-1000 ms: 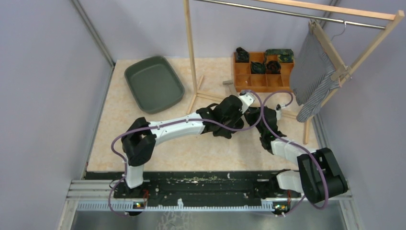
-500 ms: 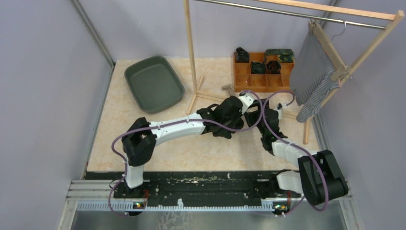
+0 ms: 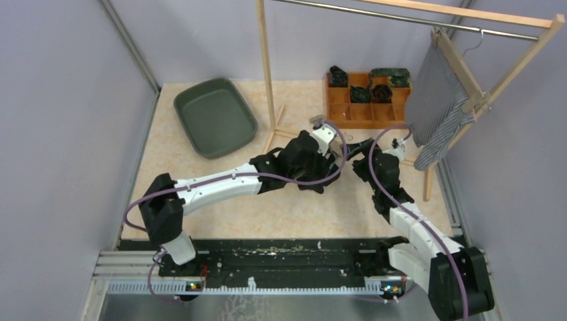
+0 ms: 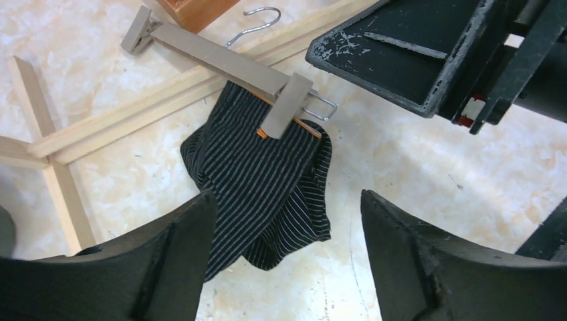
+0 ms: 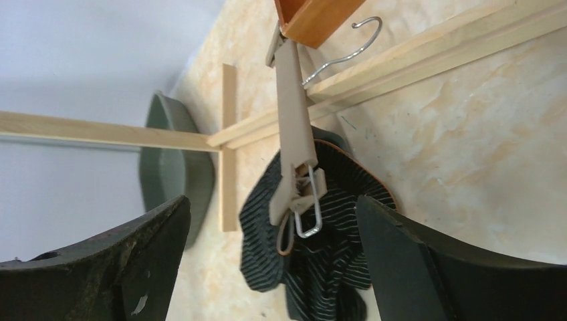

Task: Clip the underwear to the hanger
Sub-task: Clamp the underwear onto the hanger.

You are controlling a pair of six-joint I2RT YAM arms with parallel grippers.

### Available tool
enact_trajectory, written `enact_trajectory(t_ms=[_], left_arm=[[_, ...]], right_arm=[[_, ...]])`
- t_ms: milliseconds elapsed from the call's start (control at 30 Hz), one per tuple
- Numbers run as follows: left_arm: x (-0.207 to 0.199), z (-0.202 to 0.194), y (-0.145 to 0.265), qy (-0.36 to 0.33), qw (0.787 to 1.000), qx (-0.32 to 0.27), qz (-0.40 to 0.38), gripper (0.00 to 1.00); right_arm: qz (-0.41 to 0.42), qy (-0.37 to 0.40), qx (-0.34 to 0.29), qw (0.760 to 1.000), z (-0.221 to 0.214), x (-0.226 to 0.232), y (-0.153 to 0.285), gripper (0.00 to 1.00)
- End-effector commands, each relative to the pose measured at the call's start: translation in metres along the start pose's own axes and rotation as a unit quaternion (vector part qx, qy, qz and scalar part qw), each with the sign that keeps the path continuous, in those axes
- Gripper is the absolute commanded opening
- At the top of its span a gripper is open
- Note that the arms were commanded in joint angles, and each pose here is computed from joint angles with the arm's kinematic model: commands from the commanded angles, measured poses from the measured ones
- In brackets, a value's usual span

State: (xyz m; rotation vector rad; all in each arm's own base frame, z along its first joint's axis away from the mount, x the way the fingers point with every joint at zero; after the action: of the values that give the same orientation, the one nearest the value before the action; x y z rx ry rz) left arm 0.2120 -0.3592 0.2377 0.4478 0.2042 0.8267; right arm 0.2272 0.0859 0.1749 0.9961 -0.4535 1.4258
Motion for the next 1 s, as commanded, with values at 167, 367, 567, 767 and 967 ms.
enact_trajectory(t_ms=[167, 367, 567, 767, 967], left_arm=[[0.015, -0.025, -0.018, 0.079, 0.997, 0.010, 0.009, 0.84], [0.038, -0.022, -0.012, 0.131, 0.991, -0.017, 0.034, 0.85], [0.064, -0.021, 0.001, 0.174, 0.983, -0.048, 0.022, 0.84], [0.069, -0.025, 0.004, 0.175, 0.983, -0.046, 0.034, 0.84], [0.072, -0.030, 0.006, 0.177, 0.983, -0.040, 0.035, 0.84]], right_arm=[[0.019, 0.120, 0.062, 0.991, 0.009, 0.017, -0.024, 0.93], [0.042, 0.102, 0.105, 0.988, 0.005, 0.017, -0.038, 0.93], [0.044, 0.092, 0.119, 0.988, 0.000, 0.014, -0.047, 0.87], [0.053, 0.076, 0.114, 0.989, -0.001, 0.015, -0.055, 0.67], [0.064, 0.059, 0.120, 0.989, -0.004, 0.016, -0.066, 0.62]])
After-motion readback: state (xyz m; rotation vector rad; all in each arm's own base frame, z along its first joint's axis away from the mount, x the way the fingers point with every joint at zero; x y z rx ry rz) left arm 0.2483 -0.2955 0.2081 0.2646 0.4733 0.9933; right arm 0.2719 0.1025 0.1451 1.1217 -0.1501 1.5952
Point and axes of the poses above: each gripper's point midway between its finger pads, its own y axis back along the fingers, its own x axis along the line the jaws close on, z = x × y, the point moved 10 cm from there along y, back along the fingers, and after that the axes turned 3 degrees about y, right-handed, at the moved point
